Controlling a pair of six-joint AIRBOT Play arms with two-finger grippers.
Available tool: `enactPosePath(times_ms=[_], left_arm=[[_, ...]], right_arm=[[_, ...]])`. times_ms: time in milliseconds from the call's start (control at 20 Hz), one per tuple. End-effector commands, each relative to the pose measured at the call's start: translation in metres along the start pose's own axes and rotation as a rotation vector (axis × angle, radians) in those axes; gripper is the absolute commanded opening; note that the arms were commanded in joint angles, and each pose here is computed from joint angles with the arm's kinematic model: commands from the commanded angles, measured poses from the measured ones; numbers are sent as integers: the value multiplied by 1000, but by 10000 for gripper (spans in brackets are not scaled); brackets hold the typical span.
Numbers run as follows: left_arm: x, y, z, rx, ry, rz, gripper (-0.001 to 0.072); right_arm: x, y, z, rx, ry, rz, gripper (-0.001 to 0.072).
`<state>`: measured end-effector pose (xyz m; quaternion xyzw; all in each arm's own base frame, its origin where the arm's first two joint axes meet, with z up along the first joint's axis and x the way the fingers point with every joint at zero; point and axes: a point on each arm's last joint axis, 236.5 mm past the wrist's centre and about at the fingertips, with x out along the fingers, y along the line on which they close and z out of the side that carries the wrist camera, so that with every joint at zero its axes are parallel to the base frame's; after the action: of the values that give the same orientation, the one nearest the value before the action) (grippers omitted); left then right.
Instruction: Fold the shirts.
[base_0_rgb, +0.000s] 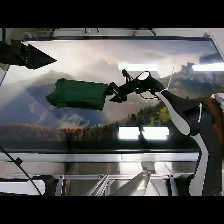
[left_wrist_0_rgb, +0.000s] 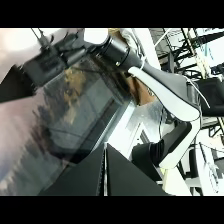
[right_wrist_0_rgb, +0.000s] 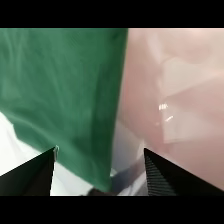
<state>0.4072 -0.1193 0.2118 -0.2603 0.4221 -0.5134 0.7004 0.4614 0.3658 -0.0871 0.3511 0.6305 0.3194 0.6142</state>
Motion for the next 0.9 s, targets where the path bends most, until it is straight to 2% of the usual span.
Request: enactPosePath(times_ms=[0, 250, 300, 450, 500, 700, 850], left_arm=[[0, 0, 0, 2, -1, 1, 26], [0, 0, 0, 17, 1, 0, 26], [0, 0, -1, 18, 3, -1, 26], [0, 0, -2, 17, 7, -3, 26], [0, 0, -2, 17, 7, -3, 26], [0, -1, -3, 17, 11, -5, 26], [0, -3, -7, 25, 31, -15, 26]], right_arm=[[28, 3, 2, 14, -61, -31, 576], [65, 32, -6, -25, -132, -16, 574], [71, 40, -4, -40, -158, -4, 486], [77, 67, -3, -48, -195, 81, 98], [76, 76, -4, -48, -198, 107, 26], [33, 115, 4, -147, -242, 122, 24], [-75, 119, 43, -204, -358, 3, 24]])
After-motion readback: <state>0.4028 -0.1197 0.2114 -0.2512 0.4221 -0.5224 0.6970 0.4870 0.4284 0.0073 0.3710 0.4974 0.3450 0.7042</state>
